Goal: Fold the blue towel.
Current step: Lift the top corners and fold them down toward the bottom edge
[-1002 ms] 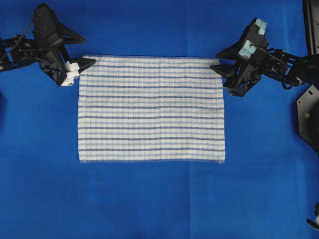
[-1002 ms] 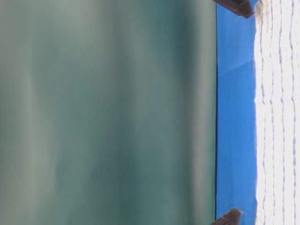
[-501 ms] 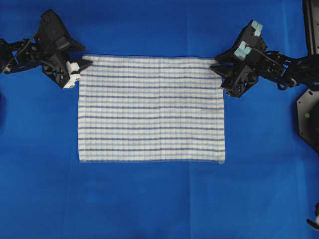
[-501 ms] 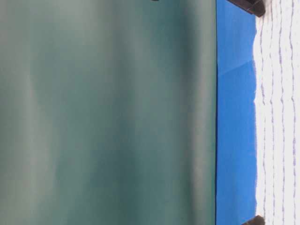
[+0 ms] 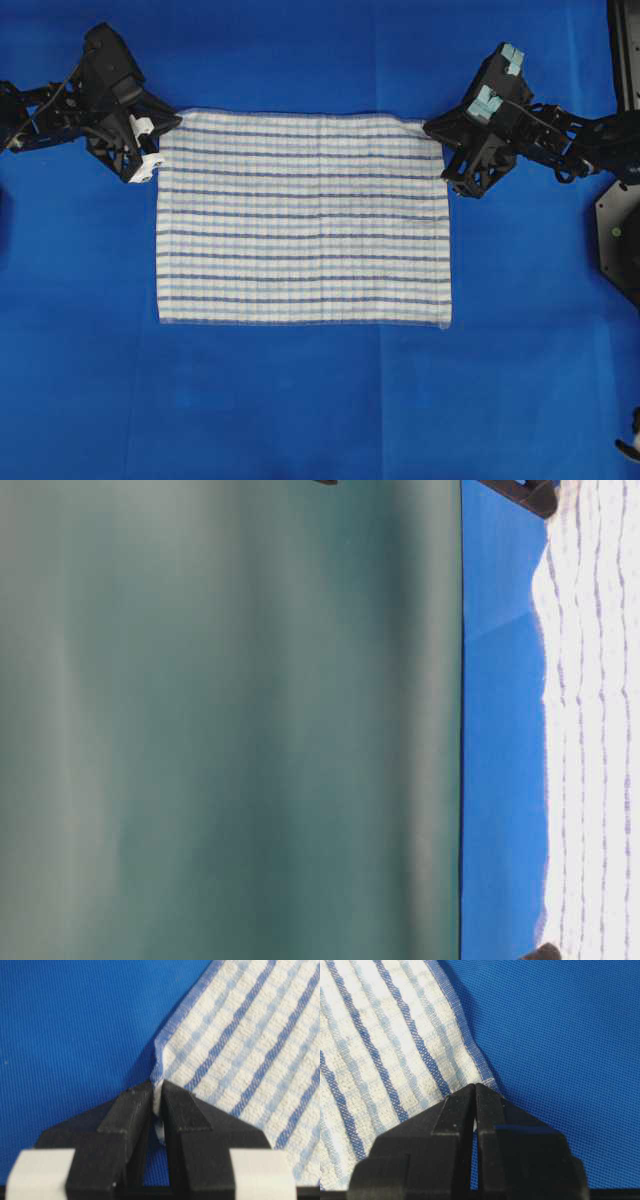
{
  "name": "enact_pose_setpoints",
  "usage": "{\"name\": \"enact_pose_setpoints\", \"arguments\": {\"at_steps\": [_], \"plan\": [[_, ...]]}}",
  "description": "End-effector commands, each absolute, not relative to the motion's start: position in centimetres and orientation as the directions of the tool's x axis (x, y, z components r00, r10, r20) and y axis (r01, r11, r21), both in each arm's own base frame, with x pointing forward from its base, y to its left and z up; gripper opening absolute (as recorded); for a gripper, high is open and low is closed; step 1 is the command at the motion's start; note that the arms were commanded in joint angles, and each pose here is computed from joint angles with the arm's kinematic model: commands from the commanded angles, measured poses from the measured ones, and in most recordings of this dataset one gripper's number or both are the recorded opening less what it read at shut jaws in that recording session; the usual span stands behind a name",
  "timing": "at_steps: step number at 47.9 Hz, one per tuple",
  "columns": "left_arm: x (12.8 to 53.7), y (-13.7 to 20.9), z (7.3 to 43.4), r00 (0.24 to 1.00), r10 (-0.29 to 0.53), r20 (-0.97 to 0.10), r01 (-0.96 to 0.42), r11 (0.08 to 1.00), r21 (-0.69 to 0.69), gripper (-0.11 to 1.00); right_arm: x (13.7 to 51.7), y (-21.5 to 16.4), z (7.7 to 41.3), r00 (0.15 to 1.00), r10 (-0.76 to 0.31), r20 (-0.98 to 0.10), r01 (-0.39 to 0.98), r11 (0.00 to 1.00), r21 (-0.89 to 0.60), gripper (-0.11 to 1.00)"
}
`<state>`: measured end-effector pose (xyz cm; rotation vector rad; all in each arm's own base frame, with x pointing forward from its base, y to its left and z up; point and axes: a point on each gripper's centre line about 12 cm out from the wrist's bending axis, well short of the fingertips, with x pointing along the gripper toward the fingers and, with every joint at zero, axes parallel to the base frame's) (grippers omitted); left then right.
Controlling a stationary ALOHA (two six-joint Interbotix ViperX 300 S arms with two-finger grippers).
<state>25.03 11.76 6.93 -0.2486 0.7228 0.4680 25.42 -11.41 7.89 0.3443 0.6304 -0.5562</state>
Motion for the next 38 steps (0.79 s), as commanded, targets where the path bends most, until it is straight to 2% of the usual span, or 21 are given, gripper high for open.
{"name": "enact_pose_setpoints", "arguments": {"at_steps": [1, 18, 38], "plan": [[25.5, 11.3, 7.6, 0.672, 0.314, -0.671, -0.472, 0.879, -0.062, 0.05, 26.0, -11.5, 8.7, 0.691, -0.388, -0.609, 0.578, 0.804, 0.143, 0.19], [25.4, 11.2, 10.2, 0.694, 0.317, -0.646, -0.462, 0.885, -0.062, 0.05, 25.3, -11.2, 11.8, 0.743, -0.402, -0.536, 0.560, 0.811, 0.170, 0.19], [25.4, 10.5, 10.8, 0.709, 0.303, -0.637, -0.443, 0.894, -0.067, 0.05, 25.3, -10.3, 12.1, 0.750, -0.372, -0.547, 0.537, 0.825, 0.175, 0.19]]}}
